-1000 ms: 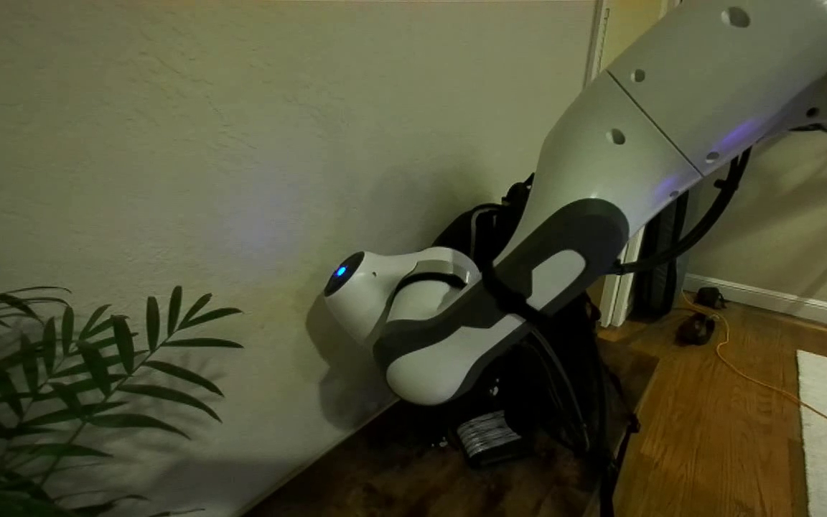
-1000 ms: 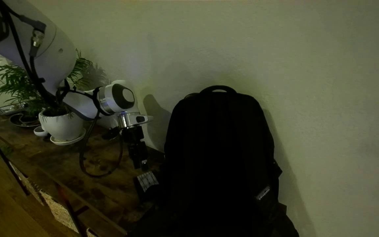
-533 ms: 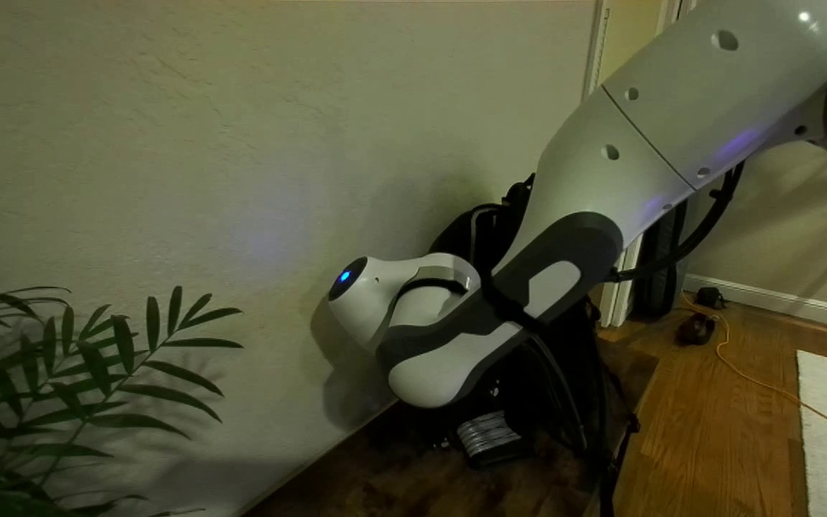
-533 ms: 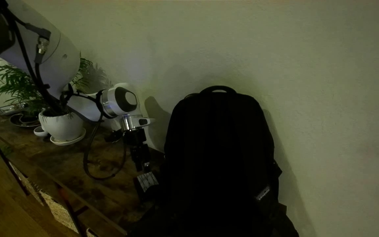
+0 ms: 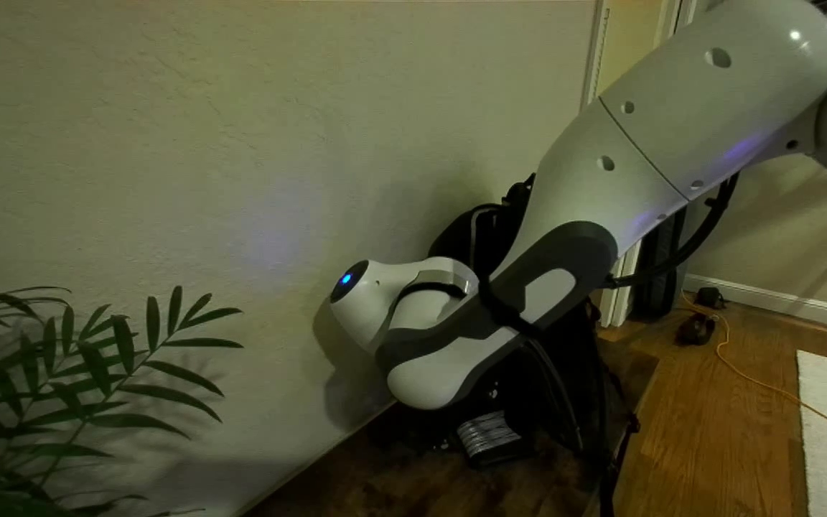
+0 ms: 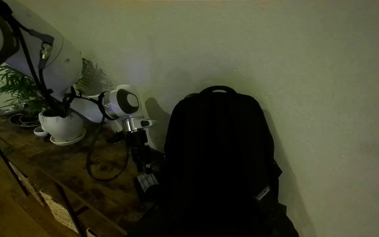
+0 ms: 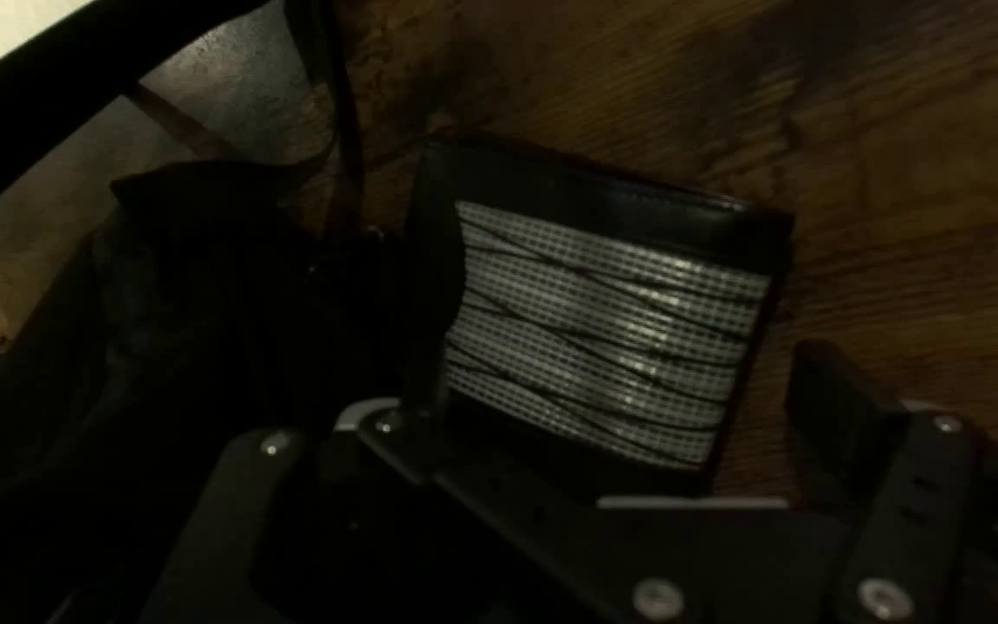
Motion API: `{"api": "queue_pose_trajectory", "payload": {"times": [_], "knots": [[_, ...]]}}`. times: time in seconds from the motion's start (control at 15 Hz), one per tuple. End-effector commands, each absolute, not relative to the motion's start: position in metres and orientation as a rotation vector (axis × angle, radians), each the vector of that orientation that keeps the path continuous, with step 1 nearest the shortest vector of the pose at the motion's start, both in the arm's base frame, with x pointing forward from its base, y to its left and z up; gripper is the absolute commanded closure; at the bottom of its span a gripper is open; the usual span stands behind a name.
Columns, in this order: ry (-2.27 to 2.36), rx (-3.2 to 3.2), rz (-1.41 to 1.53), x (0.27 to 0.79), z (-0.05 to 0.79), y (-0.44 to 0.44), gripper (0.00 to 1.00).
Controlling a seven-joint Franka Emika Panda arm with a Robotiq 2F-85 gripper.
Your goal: Put the wallet inside the black backpack
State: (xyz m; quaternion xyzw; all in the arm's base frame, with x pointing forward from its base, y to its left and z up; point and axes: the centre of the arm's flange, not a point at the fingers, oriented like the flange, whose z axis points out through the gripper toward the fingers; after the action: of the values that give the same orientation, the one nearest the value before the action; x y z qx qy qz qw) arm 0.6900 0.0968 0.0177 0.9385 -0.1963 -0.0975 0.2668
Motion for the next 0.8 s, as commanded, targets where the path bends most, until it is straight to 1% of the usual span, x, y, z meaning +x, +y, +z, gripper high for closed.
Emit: {"api": "queue_pose_trajectory", "payload": {"times": [0.0, 0.73], "knots": [[-0.523, 2.531, -0.317, 0.6972, 0.0132, 0.0928, 0.00], [-0.492, 2.498, -0.363, 0.6959, 0.0052, 0.0829, 0.00]]}}
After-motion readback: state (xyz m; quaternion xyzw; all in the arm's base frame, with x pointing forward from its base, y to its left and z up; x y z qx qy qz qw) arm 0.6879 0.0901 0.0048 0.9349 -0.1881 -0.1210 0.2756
